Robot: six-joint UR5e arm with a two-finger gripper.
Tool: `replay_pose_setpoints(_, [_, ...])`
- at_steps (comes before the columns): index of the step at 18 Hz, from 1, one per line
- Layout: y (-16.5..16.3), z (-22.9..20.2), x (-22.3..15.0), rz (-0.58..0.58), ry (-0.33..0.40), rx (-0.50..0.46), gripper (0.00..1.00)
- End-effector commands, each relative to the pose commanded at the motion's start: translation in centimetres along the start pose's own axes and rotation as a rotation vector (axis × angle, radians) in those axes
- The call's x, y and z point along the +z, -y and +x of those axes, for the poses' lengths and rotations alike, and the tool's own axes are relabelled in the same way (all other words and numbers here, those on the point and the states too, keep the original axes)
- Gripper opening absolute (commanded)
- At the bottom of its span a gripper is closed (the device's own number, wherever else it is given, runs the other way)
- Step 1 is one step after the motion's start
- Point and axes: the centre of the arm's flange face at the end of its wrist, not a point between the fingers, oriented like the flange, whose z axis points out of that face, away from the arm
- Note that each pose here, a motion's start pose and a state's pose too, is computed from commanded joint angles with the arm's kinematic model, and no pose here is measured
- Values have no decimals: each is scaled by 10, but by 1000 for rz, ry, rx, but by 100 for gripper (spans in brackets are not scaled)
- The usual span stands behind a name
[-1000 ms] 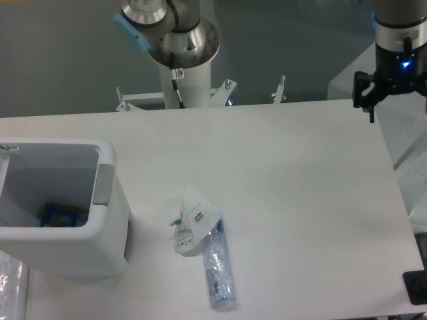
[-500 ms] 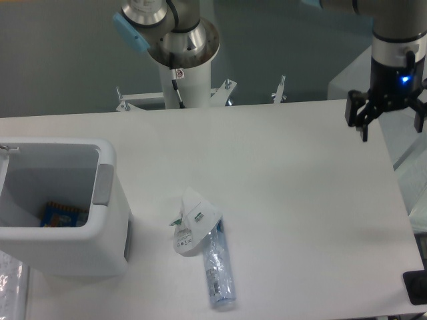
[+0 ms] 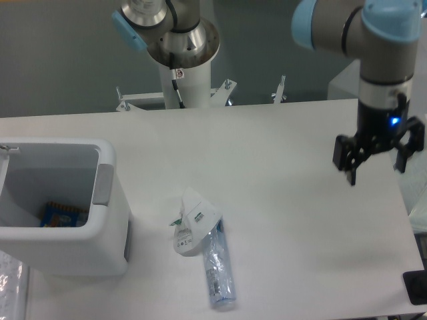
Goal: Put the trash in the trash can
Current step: 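Move the open gripper down over the clear plastic water bottle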
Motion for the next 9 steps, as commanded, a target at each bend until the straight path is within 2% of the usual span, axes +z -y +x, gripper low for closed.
replay_pose_setpoints(4, [20, 40, 43, -15, -62, -33, 100])
replay_pose_setpoints(6, [20, 51, 58, -35, -73, -77, 100])
replay_pose_setpoints(9, [9, 77, 89, -94, -62, -48, 100])
